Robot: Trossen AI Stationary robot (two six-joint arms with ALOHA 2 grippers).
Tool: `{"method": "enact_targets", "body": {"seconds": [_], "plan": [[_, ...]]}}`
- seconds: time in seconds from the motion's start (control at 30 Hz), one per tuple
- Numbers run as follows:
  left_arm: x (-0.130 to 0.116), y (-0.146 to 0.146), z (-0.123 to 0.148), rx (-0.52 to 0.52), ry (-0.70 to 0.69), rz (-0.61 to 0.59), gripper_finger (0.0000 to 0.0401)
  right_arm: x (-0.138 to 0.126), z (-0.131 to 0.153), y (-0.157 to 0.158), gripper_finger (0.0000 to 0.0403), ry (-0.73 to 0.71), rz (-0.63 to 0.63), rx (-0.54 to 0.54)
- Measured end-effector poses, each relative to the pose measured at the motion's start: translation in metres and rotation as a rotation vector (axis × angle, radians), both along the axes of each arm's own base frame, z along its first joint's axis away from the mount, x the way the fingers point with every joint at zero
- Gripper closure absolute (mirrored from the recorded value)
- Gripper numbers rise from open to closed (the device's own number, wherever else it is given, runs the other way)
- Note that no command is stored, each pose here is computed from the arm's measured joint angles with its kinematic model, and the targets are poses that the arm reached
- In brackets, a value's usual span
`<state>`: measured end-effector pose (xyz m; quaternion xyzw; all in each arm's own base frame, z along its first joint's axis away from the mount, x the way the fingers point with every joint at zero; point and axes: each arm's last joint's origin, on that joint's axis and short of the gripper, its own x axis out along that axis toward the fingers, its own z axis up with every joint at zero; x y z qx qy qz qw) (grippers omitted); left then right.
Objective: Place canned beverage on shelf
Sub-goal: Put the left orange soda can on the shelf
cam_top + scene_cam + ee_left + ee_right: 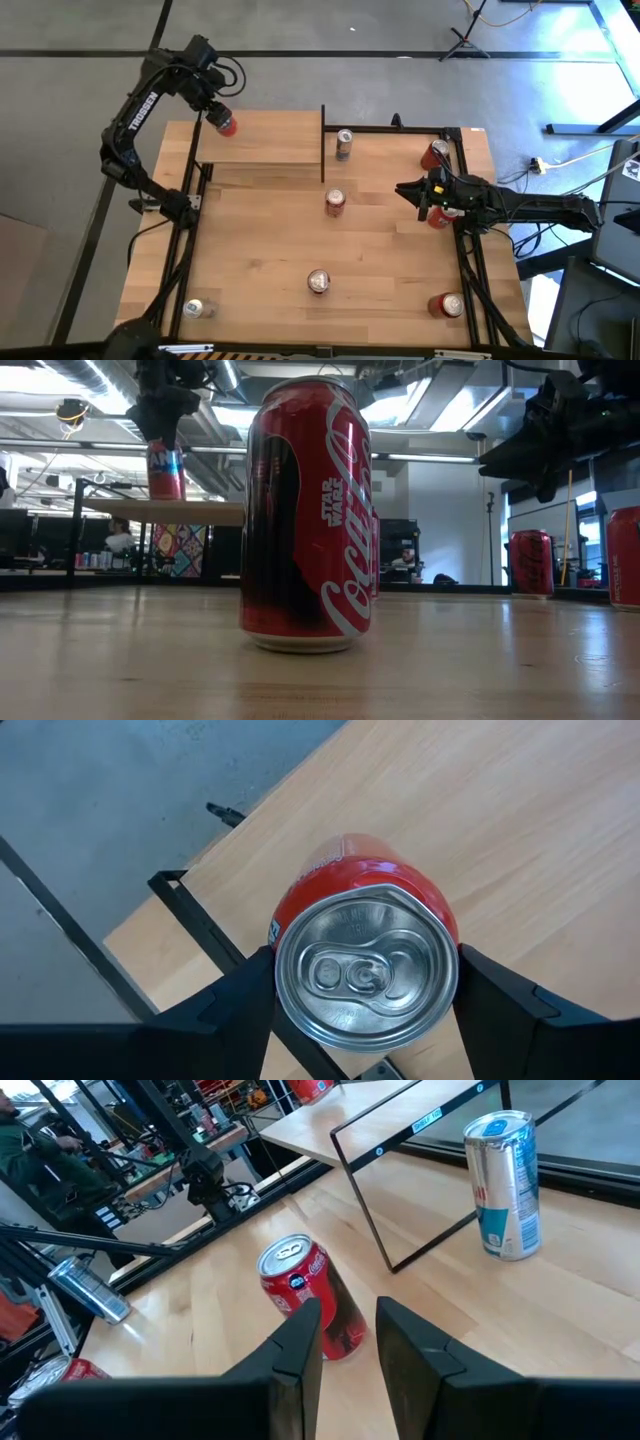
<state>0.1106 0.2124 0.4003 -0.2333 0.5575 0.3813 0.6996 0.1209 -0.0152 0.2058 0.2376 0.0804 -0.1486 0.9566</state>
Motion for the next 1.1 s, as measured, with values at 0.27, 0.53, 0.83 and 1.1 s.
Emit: {"method": "enact_targets", "body": {"seconds": [0.27,0.53,0.83,1.1], "plan": [[-0.002,0.002,-0.010,-0.051,-0.027,0.074,0.0164,0.000,0.000,0.000,0.0317,0.000,0.001,0.000],[-0.002,-0.007,-0.004,-0.054,-0.062,0.110,0.0163,0.000,0.000,0.000,0.0317,0.000,0.000,0.003],[-0.004,-0.010,0.007,-0.011,-0.100,0.153,0.0162,0.000,0.000,0.000,0.0317,-0.001,0.000,0.005],[-0.004,-0.009,0.001,-0.031,-0.088,0.157,0.0162,0.000,0.000,0.000,0.0317,0.000,0.000,0.005]]}}
